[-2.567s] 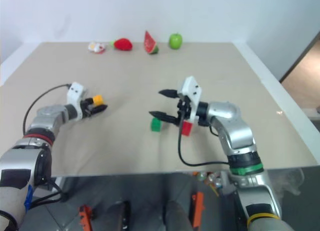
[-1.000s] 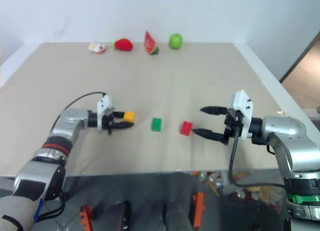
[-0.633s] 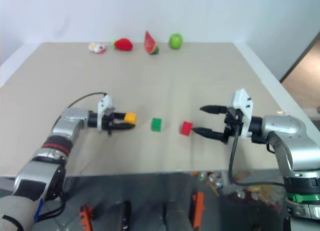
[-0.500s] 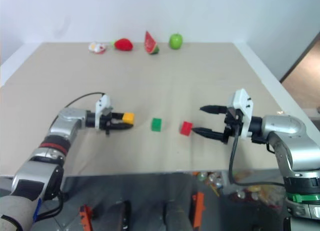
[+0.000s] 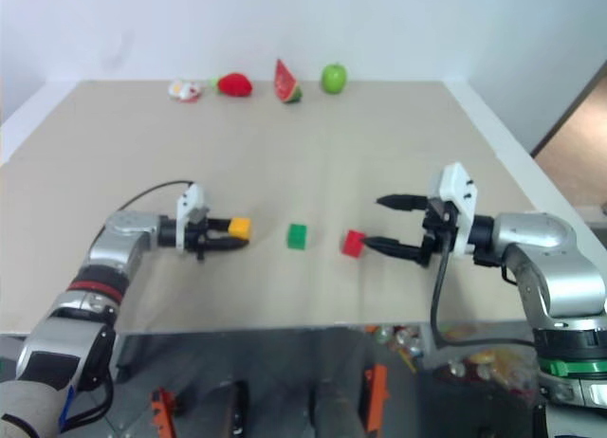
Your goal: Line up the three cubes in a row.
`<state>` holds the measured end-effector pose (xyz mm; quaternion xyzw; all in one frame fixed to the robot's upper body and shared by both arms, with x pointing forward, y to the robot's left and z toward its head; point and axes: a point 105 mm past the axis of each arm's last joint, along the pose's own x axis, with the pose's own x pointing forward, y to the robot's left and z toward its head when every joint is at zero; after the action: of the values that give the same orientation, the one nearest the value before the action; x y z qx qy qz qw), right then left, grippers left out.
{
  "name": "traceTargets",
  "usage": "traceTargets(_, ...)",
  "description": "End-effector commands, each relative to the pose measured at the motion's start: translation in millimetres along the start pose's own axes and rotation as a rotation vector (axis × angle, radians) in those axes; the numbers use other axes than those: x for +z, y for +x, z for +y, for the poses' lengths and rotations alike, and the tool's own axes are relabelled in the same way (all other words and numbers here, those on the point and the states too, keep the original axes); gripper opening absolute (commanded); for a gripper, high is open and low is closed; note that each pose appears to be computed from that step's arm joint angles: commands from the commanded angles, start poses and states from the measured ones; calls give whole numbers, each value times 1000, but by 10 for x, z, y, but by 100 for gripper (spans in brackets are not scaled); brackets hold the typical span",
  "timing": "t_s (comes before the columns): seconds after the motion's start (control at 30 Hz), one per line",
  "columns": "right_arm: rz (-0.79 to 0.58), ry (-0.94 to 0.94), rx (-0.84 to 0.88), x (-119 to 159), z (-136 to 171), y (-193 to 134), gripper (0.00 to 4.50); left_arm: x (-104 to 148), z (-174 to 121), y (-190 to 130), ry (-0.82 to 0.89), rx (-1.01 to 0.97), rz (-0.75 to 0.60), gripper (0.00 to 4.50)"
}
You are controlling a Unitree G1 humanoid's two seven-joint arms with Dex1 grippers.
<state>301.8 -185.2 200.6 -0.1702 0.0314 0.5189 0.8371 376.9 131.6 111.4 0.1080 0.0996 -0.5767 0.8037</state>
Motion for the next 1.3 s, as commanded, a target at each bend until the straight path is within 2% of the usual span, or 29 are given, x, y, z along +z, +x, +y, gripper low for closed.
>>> traceTargets(0.03,-26,-40,-10,108,-39,-20,422,46,32,-33,38,27,-7,184)
traceTargets(0.33,-24,-42,-18,117,-49,-41,422,55,109,-9,23,58,-9,184)
traceTargets(0.4,-23,-42,-19,117,-48,-51,422,74,69,-9,-4,18,-12,280)
traceTargets(0.57,-21,-42,-23,121,-63,-62,422,90,54,-67,15,23,-3,429)
traceTargets(0.73,-18,-47,-12,132,-75,-58,422,84,-8,-365,-22,23,27,429)
traceTargets(1.0,-12,-50,-13,134,-133,-80,422,76,-355,-1099,-158,85,50,429)
traceTargets(1.17,18,15,-82,-81,-174,-179,422,158,-310,-1380,-204,343,-70,429)
traceTargets(1.3,69,77,-150,-337,-172,-319,422,107,-387,-1443,-264,409,-119,429)
